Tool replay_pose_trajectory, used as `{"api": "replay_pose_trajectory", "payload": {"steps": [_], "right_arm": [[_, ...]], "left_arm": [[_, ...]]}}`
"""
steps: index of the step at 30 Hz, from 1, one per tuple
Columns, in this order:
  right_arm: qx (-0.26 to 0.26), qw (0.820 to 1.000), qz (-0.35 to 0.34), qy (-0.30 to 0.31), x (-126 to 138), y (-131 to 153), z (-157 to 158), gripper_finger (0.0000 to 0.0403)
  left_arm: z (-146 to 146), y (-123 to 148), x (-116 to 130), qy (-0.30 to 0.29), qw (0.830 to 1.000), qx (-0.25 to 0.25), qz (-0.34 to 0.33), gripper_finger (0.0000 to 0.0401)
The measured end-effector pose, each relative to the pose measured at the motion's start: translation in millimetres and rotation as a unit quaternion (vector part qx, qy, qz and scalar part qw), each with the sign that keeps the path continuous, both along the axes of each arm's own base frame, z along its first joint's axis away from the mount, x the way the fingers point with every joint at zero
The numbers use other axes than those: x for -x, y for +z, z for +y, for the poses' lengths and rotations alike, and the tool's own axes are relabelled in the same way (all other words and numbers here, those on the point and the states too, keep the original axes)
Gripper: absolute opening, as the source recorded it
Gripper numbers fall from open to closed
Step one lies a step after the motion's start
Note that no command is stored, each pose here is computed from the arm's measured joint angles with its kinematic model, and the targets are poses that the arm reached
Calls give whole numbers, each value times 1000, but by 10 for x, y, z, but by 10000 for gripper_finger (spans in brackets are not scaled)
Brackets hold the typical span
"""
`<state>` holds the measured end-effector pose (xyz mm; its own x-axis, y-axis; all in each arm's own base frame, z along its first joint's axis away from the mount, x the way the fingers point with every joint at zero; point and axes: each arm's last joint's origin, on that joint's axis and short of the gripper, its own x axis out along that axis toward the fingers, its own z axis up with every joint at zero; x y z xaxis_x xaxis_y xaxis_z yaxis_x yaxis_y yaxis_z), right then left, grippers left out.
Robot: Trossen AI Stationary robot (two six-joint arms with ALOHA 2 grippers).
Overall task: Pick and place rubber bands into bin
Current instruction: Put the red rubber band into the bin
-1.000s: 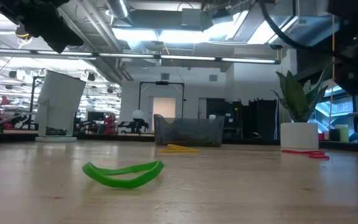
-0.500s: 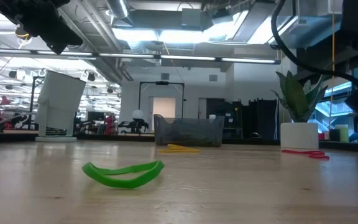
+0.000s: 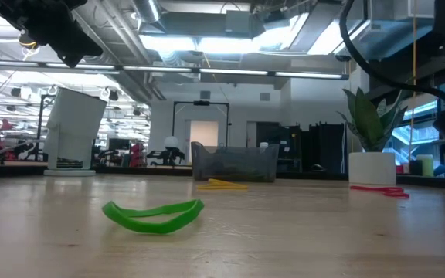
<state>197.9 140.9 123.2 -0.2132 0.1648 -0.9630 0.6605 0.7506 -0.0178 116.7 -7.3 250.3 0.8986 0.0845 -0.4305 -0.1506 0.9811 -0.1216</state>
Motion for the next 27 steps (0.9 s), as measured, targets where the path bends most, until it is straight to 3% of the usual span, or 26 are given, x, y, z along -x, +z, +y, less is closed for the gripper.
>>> {"api": "replay_pose_trajectory", "payload": {"steps": [4,9,17,22,27], "right_arm": [[31,999,-3,13,-51,120,50,3],[19,999,-42,26,-159,311,211,2],[69,983,-168,9,-436,695,344,2],[96,966,-241,15,-715,973,219,1],[115,948,-290,64,-1018,1241,-97,0]], "left_arm": [[0,0,0,-6,1000,-11,1,2],[-1,0,0,-16,999,-30,3,2],[-8,0,-1,-30,999,-30,3,2],[-8,0,-1,-32,999,-37,3,2],[-8,0,-1,-31,999,-35,3,2]]}}
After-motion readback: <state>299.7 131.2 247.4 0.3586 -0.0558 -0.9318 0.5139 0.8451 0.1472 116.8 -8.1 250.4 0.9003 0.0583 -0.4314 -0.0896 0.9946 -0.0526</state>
